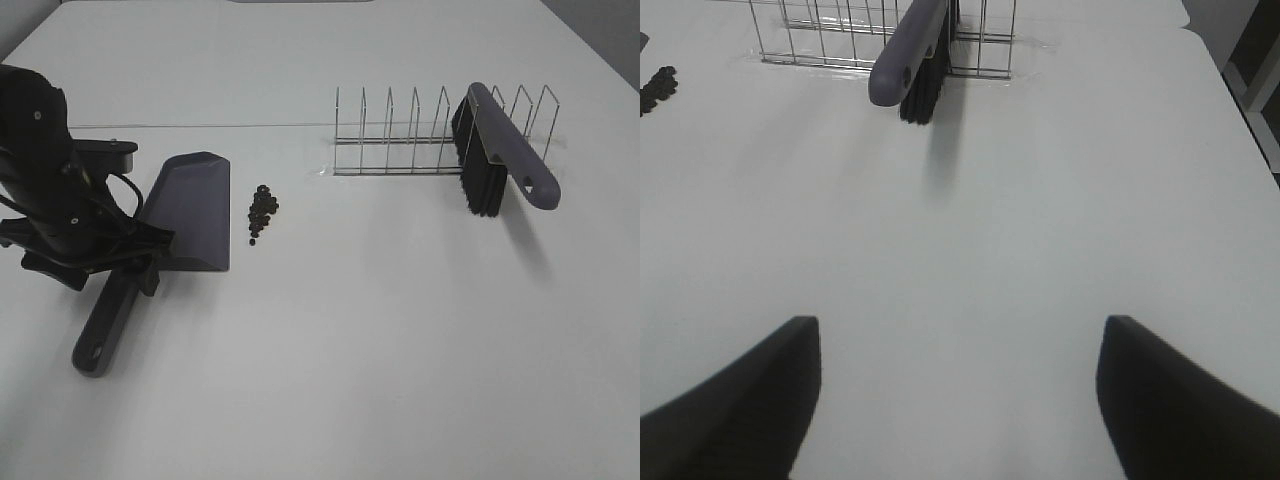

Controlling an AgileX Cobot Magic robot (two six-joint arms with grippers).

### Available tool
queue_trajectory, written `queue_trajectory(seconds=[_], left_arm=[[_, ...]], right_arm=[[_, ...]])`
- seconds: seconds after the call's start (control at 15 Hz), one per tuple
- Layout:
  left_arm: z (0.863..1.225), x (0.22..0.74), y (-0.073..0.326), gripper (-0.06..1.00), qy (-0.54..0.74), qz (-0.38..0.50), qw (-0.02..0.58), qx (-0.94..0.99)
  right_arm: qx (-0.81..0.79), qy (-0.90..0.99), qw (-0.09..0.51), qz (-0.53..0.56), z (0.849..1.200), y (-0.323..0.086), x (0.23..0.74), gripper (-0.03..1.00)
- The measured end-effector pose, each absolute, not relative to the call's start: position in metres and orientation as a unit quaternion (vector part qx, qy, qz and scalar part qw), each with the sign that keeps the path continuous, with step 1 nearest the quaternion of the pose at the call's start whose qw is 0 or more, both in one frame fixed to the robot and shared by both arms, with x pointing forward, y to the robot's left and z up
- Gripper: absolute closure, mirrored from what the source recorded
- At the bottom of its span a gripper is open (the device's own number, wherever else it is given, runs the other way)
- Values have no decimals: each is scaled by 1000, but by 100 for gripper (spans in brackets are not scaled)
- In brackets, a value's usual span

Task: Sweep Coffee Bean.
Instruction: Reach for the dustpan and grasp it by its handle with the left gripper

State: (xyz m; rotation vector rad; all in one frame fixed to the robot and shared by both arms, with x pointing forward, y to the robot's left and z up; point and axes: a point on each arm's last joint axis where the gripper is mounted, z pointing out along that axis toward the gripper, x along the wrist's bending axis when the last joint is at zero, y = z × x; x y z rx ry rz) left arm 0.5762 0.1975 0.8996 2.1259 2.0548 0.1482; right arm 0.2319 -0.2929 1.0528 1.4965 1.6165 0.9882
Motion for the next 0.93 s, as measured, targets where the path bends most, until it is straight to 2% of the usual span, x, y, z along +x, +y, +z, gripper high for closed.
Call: queue_trajectory(seconds=[0.4, 0.67, 0.8, 0.93], left_arm=[[873, 587, 194, 21, 690, 61, 112, 712], [870, 590, 193, 22, 691, 62, 112, 712], [869, 590, 194, 32, 688, 64, 110, 714], [869, 590, 195, 54, 689, 62, 107, 714]], right_arm=[[579, 626, 356, 383, 1053, -293, 232, 24], [579, 626, 356, 383, 1053, -293, 232, 24], [579, 626, 356, 383, 1053, -293, 232, 24], [579, 626, 356, 383, 1053, -293, 232, 24]])
